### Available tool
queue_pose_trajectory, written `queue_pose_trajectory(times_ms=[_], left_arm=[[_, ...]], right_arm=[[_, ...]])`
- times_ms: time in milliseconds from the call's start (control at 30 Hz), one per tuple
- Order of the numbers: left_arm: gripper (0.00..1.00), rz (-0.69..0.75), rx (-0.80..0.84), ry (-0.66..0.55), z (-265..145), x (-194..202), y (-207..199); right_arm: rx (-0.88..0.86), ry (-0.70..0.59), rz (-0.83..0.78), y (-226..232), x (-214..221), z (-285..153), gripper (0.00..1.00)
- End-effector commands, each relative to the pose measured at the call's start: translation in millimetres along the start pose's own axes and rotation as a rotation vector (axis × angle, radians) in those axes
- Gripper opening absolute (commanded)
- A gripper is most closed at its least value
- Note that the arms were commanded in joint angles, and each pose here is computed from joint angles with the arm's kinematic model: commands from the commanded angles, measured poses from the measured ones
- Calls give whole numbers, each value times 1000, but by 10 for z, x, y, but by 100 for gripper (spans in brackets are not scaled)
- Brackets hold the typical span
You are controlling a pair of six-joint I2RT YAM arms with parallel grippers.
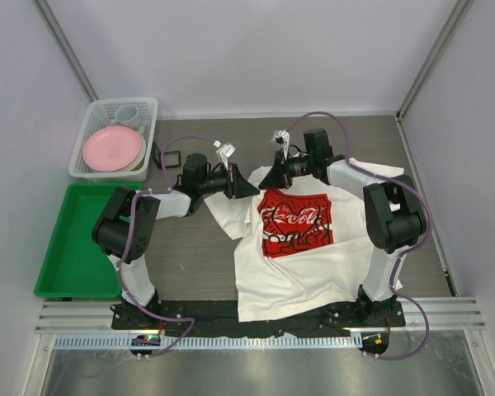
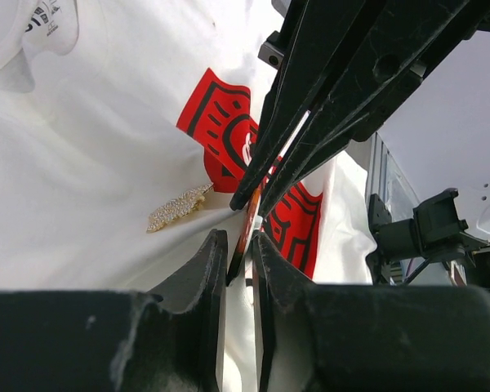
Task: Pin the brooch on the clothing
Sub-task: Pin the brooch onto the flattened clothing.
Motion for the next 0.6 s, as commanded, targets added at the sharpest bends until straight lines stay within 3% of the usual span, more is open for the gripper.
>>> queue_pose_trajectory(times_ms=[0, 567], left_arm=[[16, 70, -8, -99, 16, -259, -29], [11, 57, -49, -78, 32, -251, 28]], right_arm=[[-83, -25, -109, 220, -322, -8, 1], [-118, 7, -259, 344, -442, 8, 1]])
Point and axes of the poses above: each gripper's point midway between its finger pads, its own z axis out along the fingers, its own y axis along the line the jaws close on, x = y × z, the point moved 9 cm from there along -z, back along the fingers, and after that the axes turned 14 degrees about -z, right-handed, at the moved point
